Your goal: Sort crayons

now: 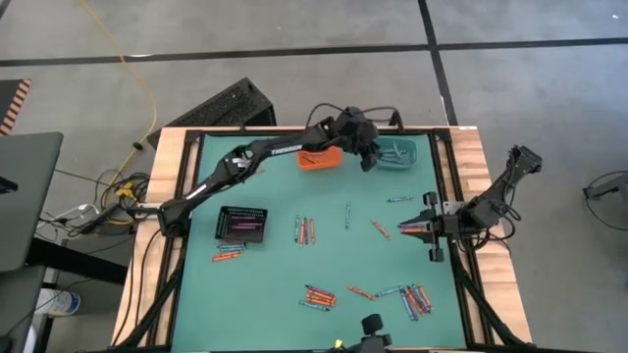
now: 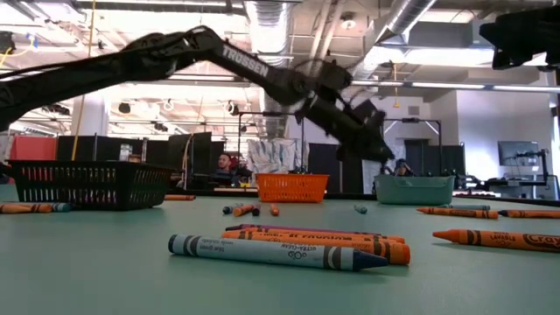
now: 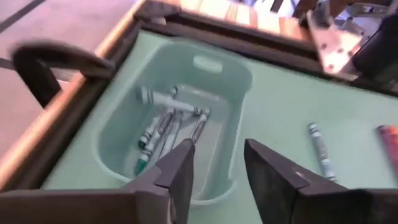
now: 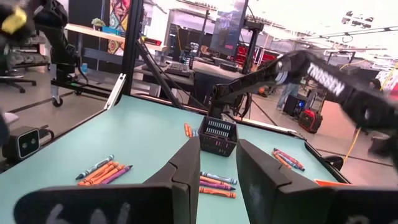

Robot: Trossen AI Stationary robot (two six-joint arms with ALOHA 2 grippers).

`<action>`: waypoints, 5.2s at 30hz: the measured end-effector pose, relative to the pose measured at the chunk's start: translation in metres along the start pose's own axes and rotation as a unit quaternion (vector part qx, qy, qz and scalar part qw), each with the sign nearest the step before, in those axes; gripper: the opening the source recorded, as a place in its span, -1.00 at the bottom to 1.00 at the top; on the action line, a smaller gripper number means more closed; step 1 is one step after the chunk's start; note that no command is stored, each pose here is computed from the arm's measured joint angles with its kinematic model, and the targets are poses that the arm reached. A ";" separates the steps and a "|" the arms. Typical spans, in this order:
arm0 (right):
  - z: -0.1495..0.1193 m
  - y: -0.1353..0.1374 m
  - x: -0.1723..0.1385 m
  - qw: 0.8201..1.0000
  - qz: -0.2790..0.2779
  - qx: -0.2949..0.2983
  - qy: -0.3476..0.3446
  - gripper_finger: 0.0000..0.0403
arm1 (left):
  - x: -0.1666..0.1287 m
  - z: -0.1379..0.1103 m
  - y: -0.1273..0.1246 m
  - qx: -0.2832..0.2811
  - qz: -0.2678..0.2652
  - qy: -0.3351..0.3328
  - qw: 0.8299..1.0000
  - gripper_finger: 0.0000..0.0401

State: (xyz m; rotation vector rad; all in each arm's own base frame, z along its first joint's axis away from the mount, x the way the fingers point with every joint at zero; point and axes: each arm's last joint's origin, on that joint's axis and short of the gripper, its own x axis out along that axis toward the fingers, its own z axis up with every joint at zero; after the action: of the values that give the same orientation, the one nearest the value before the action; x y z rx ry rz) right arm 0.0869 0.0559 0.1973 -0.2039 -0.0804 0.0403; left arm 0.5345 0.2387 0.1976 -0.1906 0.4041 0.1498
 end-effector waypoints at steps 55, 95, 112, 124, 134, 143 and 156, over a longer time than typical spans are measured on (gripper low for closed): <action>-0.001 -0.002 0.002 0.996 -0.016 0.093 0.004 -0.47 | -0.148 -0.138 -0.401 0.203 -0.103 0.390 0.892 -0.31; -0.004 -0.007 0.004 0.993 -0.040 0.110 0.015 -0.47 | -0.144 -0.178 -0.408 0.210 -0.062 0.342 0.914 -0.69; -0.004 -0.007 0.004 0.993 -0.040 0.110 0.014 -0.47 | -0.144 -0.179 -0.406 0.231 -0.048 0.336 0.912 -0.69; -0.004 -0.007 0.004 0.993 -0.040 0.110 0.014 -0.47 | -0.143 -0.179 -0.403 0.248 -0.038 0.334 0.909 -0.69; -0.004 -0.007 0.004 0.993 -0.040 0.110 0.014 -0.47 | -0.145 -0.181 -0.400 0.247 -0.031 0.355 0.901 -0.69; -0.004 -0.007 0.004 0.993 -0.040 0.110 0.014 -0.47 | -0.147 -0.195 -0.381 0.219 -0.020 0.413 0.884 -0.69; -0.004 -0.007 0.004 0.993 -0.040 0.110 0.014 -0.47 | -0.145 -0.205 -0.372 0.207 -0.026 0.419 0.884 -0.96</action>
State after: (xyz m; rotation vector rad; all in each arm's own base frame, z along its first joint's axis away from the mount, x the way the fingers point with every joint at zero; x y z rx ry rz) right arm 0.0915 0.0488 0.1948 0.0195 -0.0549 -0.0330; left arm 0.3934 -0.1818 0.1282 0.1750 1.2830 -0.0876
